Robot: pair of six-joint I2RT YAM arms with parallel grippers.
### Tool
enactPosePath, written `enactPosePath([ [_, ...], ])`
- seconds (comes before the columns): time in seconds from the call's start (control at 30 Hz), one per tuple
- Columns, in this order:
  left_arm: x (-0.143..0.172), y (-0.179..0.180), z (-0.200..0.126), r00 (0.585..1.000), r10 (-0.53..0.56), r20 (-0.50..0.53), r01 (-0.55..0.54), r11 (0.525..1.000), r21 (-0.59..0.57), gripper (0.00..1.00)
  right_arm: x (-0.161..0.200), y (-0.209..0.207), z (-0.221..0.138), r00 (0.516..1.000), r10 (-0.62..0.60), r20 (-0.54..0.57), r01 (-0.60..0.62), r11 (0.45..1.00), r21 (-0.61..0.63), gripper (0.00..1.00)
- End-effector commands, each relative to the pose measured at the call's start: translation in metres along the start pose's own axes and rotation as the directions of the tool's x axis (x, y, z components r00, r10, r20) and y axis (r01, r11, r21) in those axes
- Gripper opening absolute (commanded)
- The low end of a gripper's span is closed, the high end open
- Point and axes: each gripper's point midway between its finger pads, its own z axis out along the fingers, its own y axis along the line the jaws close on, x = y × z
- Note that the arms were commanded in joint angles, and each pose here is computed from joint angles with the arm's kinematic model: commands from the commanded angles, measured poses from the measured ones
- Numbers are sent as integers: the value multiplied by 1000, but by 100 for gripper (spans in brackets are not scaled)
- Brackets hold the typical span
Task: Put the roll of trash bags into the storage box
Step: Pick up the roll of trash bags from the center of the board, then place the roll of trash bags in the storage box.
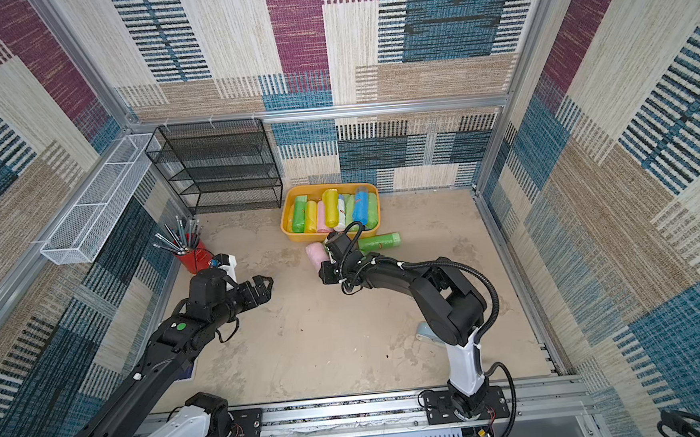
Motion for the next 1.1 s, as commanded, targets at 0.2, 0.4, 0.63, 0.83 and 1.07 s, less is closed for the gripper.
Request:
enactPosePath([
  [0.2,-2,2,-2,1000,9,17,-9,1000,-3,98,-15,15,-45,985,106,138,-92,990,-103,24],
  [0.4,-2,-5,-2,999,-2,36,0,999,45,98,-40,25,-66,973,123,197,-98,987,-130,20],
  [0.63,-6,-14,-7,998,-16,54,11,995,95,99,-93,13,-87,934,157,320,-105,979,-175,19],
  [0.83,-2,-22,-8,999,5,45,-10,993,116,98,-146,-24,-104,889,100,446,-88,995,-49,15],
  [1.07,-1,-22,-2,999,-11,34,8,995,97,98,-177,-48,-97,883,34,468,-74,995,67,14],
])
